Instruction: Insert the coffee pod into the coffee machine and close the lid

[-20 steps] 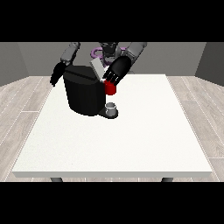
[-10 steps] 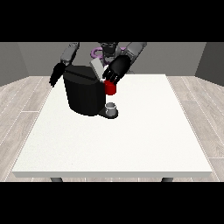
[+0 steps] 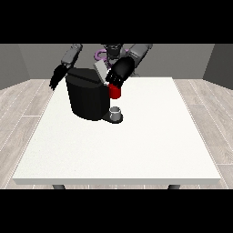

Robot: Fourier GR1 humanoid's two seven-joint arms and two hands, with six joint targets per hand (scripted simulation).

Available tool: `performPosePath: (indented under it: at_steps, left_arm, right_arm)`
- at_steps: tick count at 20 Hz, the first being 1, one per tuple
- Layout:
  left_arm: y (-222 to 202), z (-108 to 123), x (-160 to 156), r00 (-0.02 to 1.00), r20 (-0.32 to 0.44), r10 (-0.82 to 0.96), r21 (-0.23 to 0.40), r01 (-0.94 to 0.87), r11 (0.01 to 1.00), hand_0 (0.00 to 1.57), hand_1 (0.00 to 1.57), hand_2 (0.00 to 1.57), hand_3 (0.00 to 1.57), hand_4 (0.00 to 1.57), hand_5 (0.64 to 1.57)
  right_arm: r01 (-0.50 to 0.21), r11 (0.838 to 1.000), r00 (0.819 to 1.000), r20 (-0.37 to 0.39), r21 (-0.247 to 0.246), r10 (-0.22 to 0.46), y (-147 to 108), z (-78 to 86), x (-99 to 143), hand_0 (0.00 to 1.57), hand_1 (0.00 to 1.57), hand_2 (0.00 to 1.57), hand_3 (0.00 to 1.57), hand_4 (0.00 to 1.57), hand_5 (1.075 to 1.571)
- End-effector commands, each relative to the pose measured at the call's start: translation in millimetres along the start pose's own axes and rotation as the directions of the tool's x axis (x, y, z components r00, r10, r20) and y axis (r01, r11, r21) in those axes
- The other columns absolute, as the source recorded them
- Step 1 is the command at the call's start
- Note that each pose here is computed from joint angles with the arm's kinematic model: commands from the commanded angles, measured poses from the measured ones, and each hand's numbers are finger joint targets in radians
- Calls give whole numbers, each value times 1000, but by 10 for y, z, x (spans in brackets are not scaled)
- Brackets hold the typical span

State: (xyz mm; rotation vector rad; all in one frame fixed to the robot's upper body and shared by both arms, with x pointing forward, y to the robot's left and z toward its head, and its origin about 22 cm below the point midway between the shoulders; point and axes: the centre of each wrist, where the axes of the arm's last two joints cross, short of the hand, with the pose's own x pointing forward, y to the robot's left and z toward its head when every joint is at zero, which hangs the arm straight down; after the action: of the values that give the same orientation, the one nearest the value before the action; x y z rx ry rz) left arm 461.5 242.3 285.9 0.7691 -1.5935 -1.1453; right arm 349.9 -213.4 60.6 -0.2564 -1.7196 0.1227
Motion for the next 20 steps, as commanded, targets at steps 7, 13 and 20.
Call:
performPosePath:
  at_steps: [7,13,20]
  left_arm:
    - [-43,54,-202,998,-15,-53,8,53,999,1096,1096,1127,990,0,1571]
    - [-59,-22,10,997,73,-13,43,9,999,1150,1150,1145,953,0,1571]
    - [71,1,-22,996,72,-43,121,34,992,1224,1224,1202,978,0,1571]
  right_arm:
    - [-18,1000,999,30,14,17,9,4,113,0,0,0,0,0,1571]
    - [23,998,999,-20,-51,-24,82,13,-28,0,0,0,0,0,1571]
    - [-32,999,999,44,-1,32,193,25,91,0,0,0,0,218,1571]
